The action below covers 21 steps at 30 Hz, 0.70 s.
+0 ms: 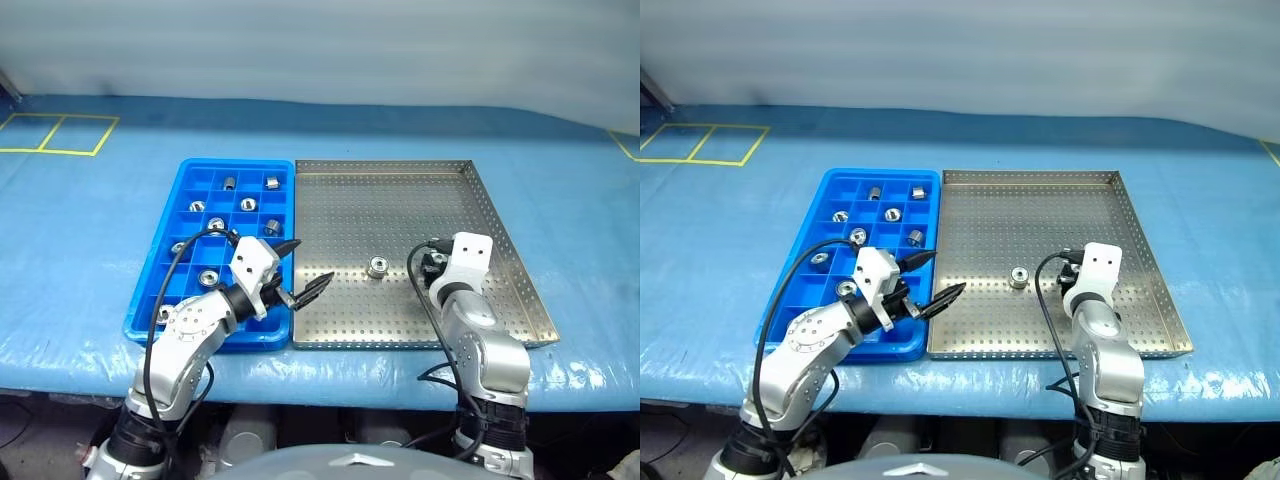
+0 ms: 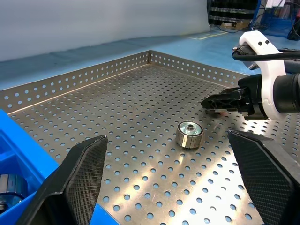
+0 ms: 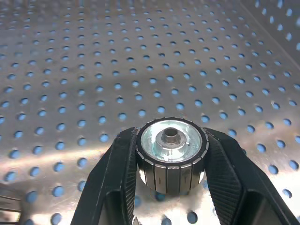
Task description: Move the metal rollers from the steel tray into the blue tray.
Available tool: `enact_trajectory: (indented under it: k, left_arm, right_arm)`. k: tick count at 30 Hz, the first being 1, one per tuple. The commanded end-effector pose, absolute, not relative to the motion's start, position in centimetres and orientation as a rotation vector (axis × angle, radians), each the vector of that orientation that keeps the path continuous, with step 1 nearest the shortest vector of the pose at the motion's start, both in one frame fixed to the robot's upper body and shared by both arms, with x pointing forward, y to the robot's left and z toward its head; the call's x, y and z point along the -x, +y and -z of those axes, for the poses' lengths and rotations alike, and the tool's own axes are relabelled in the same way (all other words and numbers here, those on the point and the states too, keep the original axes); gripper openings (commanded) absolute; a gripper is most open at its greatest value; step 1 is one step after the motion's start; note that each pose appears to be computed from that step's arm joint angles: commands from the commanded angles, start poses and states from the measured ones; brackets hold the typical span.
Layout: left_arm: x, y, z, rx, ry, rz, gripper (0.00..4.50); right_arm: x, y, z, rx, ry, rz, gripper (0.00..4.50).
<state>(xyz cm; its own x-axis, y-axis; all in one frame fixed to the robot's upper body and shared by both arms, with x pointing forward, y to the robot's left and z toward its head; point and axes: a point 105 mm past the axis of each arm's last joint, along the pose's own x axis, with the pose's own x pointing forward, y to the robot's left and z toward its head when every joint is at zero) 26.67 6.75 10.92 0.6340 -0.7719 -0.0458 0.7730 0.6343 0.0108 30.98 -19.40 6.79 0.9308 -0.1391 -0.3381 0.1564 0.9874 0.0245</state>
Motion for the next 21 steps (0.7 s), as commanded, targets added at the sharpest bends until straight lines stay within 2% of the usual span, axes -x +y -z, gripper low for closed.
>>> enact_trajectory:
  k: [1, 5, 9, 13, 16, 21]
  left_arm:
    - [-27.0, 7.3, -12.8, -0.035, -0.046, 0.838, 4.50]
    - [-27.6, 9.0, -13.2, -0.059, -0.063, 0.749, 4.50]
    - [-27.5, 10.7, -13.4, -0.071, -0.066, 0.683, 4.50]
    - [-27.0, 12.7, -13.5, -0.086, -0.058, 0.621, 4.50]
    - [-26.2, 14.5, -13.6, -0.097, -0.046, 0.563, 4.50]
    - [-25.6, 15.7, -13.5, -0.107, -0.025, 0.523, 4.50]
  right_arm:
    - [-31.8, -17.0, -11.4, -0.008, 0.205, 0.008, 1.71]
    - [-32.1, -13.8, -14.0, 0.096, 0.150, -0.171, 1.71]
    - [-32.4, -10.9, -15.4, 0.162, 0.132, -0.314, 1.71]
    - [-32.5, -8.6, -15.4, 0.149, 0.158, -0.377, 1.71]
    - [-31.9, -5.5, -14.9, 0.155, 0.182, -0.501, 1.71]
    - [-31.2, -2.8, -14.2, 0.157, 0.212, -0.603, 1.71]
